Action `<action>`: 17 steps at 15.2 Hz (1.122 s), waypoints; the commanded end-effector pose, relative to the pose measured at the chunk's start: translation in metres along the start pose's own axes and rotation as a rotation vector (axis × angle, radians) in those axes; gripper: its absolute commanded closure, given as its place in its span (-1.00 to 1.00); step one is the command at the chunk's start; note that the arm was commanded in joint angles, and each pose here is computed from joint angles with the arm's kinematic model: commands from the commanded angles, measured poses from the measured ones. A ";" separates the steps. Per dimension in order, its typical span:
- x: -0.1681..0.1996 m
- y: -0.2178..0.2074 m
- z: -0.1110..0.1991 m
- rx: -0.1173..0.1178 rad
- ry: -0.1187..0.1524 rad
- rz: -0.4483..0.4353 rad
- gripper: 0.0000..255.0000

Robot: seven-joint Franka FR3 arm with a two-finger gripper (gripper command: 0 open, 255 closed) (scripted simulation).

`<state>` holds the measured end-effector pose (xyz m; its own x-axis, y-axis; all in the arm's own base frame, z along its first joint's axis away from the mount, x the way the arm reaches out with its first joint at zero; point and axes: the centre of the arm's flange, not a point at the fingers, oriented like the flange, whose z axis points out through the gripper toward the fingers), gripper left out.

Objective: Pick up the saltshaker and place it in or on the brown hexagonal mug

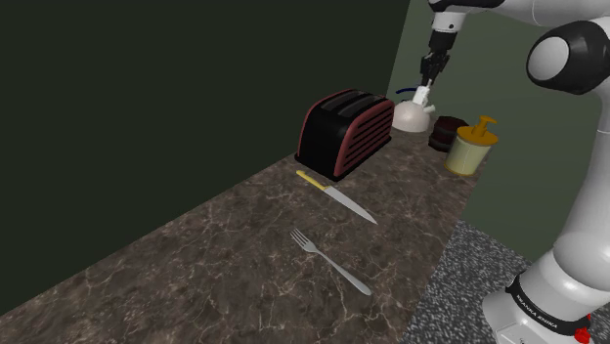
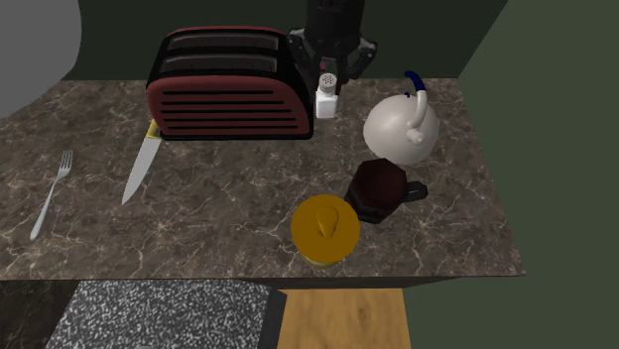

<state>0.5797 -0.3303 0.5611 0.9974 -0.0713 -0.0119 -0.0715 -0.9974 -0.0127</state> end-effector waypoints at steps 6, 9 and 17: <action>-0.038 0.074 -0.021 0.000 0.000 0.000 1.00; -0.055 0.108 -0.031 0.000 0.000 0.000 1.00; -0.085 0.168 -0.030 0.000 0.000 0.000 1.00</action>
<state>0.4838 -0.4921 0.5959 0.9973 -0.0723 -0.0129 -0.0725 -0.9973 -0.0130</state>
